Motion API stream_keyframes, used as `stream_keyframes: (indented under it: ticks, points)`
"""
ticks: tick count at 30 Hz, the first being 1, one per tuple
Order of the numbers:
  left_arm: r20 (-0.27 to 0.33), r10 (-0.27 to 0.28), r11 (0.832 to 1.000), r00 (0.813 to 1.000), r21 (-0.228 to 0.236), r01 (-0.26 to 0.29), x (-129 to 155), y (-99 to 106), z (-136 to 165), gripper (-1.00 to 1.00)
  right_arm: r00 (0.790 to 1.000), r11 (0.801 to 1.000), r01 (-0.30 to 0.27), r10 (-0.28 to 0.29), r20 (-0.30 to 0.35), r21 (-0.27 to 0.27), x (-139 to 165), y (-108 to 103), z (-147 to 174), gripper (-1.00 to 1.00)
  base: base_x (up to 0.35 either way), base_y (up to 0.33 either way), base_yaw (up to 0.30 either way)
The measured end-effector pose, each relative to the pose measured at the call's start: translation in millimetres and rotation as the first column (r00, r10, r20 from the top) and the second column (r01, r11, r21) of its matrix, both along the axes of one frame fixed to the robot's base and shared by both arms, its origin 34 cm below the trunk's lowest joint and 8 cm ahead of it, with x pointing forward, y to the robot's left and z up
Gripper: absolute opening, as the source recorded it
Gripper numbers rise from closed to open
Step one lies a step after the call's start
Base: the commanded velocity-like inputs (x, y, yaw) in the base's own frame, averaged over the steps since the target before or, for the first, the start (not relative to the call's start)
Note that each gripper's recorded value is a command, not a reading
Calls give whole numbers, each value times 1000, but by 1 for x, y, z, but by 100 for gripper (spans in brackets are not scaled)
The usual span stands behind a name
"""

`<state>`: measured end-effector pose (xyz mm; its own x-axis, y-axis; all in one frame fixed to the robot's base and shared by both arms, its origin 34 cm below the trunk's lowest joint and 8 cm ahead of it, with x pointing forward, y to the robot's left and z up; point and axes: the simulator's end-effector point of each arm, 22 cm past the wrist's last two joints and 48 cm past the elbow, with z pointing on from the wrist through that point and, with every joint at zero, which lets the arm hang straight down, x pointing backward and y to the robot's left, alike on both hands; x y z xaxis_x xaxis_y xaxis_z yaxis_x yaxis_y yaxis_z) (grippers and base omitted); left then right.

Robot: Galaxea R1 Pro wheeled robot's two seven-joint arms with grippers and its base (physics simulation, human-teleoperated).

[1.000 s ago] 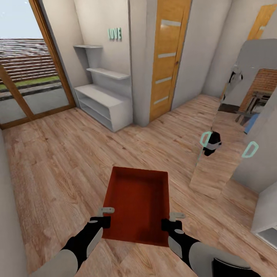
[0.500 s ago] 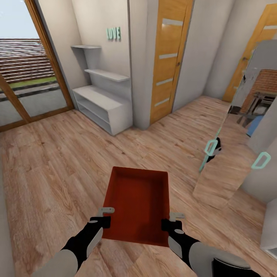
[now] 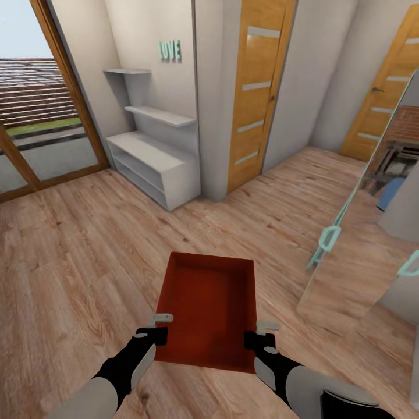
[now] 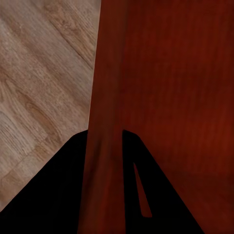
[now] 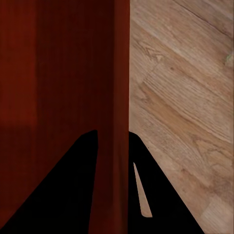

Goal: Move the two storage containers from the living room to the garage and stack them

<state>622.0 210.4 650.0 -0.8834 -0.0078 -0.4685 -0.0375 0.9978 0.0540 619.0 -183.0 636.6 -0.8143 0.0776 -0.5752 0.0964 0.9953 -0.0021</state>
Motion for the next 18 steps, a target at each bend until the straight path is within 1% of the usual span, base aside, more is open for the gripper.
stream_keyframes:
  ticks: [18]
  points:
    - [0, 0, 1000, 1000, 0, 0, 0, 0, 0, -100, 1000, 1000, 0, 0, 0, 0, 0, 0, 0, -100, 320, 0, 0]
